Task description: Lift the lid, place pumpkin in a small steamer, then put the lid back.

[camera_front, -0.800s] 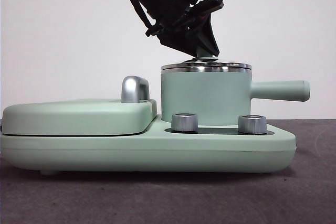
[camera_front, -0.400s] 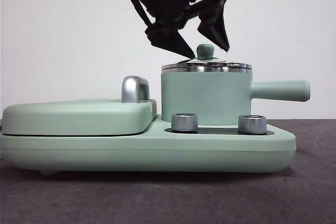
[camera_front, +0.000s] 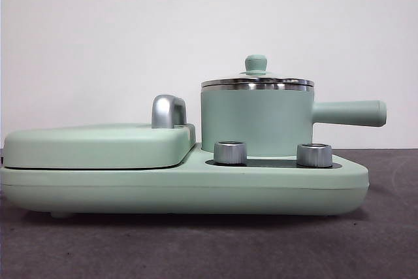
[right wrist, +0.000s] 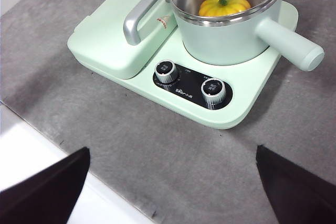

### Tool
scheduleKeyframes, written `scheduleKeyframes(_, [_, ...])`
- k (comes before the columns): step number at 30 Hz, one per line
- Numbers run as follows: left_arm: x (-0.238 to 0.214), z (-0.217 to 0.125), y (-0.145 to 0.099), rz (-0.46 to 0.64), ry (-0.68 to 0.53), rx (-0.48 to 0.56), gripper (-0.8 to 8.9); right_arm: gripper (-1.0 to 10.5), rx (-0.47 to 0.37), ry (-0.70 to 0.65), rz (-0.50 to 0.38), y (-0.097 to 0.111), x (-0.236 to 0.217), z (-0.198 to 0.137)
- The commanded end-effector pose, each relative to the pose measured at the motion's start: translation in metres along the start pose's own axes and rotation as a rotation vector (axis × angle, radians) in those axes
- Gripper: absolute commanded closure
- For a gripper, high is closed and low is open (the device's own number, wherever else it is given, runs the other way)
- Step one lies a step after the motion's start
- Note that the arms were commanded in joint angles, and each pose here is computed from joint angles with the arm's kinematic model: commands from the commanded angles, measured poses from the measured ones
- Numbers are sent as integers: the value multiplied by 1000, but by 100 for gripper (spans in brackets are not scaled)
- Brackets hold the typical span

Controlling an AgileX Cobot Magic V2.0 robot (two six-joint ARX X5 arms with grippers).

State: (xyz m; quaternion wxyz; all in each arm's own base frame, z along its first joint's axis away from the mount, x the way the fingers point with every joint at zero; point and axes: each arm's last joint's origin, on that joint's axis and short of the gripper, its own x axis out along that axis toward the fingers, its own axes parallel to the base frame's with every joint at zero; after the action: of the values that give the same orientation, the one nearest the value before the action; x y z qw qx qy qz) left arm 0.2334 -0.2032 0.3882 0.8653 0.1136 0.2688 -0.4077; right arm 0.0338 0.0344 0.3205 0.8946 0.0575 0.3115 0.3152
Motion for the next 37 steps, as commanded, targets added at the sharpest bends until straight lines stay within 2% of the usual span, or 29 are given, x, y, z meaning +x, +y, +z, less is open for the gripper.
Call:
scheduleKeyframes(1, [-29, -2, -6, -6, 39, -10, 344, 458, 6, -8, 12, 1, 0, 2])
scheduleKeyframes(6, [-70, -17, -11, -4, 115, -39, 345, 458, 6, -8, 13, 1, 0, 2])
scheduleKeyframes(9, [-90, -29, -15, -2, 115, -62, 345, 458, 7, -7, 17, 1, 0, 2])
scheduleKeyframes(22, [-152, -139, -34, 1, -70, -261, 346, 457, 5, -5, 22, 1, 0, 2])
scheduleKeyframes(27, [-165, -168, -38, 3, -124, -305, 349, 457, 4, -5, 22, 1, 0, 2])
scheduleKeyframes(31, [-172, -178, -39, 44, -149, -319, 353, 458, 3, -5, 22, 1, 0, 2])
scheduleKeyframes(32, [-173, -178, -39, 46, -155, -318, 384, 463, 3, -5, 22, 1, 0, 2])
scheduleKeyframes(33, [-174, -179, -39, 46, -161, -317, 470, 519, 3, -4, 22, 1, 0, 2])
scheduleKeyframes(35, [-175, -179, -39, 46, -165, -316, 840, 924, 3, 2, 37, 2, -1, 1])
scheduleKeyframes(36, [-176, -179, -39, 46, -166, -315, 783, 934, -2, 3, 40, 2, -1, 1])
scheduleKeyframes(37, [-176, -179, -39, 46, -167, -315, 810, 919, -1, 1, 39, 2, -1, 1])
